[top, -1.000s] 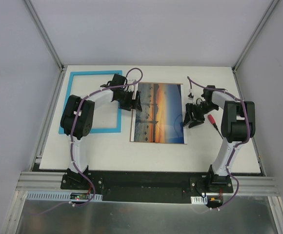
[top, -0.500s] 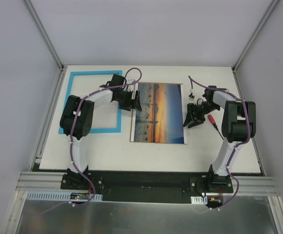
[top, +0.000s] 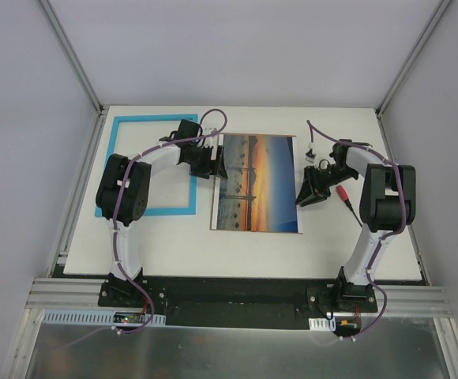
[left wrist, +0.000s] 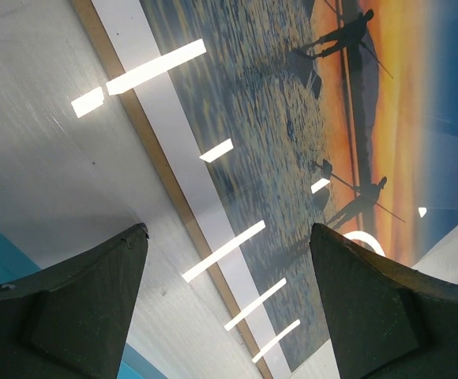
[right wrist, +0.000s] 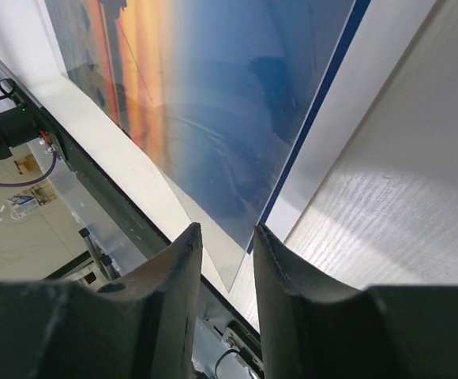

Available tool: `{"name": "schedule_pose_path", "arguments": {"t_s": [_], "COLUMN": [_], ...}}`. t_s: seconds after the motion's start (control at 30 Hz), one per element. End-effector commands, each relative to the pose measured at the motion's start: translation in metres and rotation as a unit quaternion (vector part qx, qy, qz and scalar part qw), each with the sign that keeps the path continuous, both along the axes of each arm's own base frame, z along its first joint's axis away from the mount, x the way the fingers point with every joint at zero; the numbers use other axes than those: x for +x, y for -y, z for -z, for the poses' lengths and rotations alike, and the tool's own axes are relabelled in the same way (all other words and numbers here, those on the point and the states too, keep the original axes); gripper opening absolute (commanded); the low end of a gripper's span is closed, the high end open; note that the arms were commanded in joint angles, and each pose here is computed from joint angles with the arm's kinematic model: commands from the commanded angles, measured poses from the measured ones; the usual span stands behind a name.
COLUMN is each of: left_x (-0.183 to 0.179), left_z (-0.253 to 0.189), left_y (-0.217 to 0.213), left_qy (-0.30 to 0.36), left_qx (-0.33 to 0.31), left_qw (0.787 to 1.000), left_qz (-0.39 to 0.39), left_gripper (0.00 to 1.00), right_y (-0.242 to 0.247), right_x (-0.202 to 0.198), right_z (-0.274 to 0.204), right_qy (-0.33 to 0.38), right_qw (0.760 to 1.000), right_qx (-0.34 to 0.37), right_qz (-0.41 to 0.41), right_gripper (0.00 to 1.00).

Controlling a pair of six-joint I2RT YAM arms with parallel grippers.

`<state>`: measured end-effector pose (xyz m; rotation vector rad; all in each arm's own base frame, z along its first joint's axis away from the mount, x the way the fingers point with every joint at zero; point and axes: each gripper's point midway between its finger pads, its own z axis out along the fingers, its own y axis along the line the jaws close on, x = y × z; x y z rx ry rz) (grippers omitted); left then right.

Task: Take the photo out of the frame
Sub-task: Pick up the photo frame item at the center of the board.

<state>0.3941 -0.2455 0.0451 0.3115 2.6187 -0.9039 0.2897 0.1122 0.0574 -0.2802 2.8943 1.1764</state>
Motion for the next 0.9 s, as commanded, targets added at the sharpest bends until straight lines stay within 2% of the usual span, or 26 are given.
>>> {"name": "schedule_pose_path", "arguments": {"t_s": [0.0,0.13,0.23,0.37,0.67,0.87], "left_x": [-0.025,-0.025,-0.026,-0.026,-0.026,-0.026], "left_z": [0.008,0.007,0.008,0.010,0.010,0.009], "left_y": [0.005,0.006,0.006,0.006,0.007,0.007], "left_qy": [-0.042,-0.042,-0.043,-0.046,-0.047,-0.047], "left_qx": [-0.007,-0.008,-0.008,-0.009,-0.012,-0.014], "left_qw": [0.999,0.999,0.999,0.999,0.999,0.999], "left_qz": [0.018,0.018,0.019,0.018,0.019,0.019], "left_gripper": [0.82,0.82,0.82,0.82,0.82,0.82], "right_y": [-0.024,-0.029,-0.024,-0.027,-0.028,-0.031], "right_x": [0.012,0.011,0.011,0.008,0.012,0.012], "right_z": [-0.039,-0.042,-0.032,-0.028,-0.026,-0.015], "right_qy": [0.049,0.041,0.028,0.007,-0.007,-0.032], "right_qw": [0.995,0.993,0.996,0.995,0.992,0.990], "right_qx": [0.088,0.109,0.082,0.095,0.120,0.125], "right_qz": [-0.007,-0.004,0.001,0.010,0.040,0.065], "right_gripper": [0.34,0.34,0.34,0.34,0.45,0.48]}}
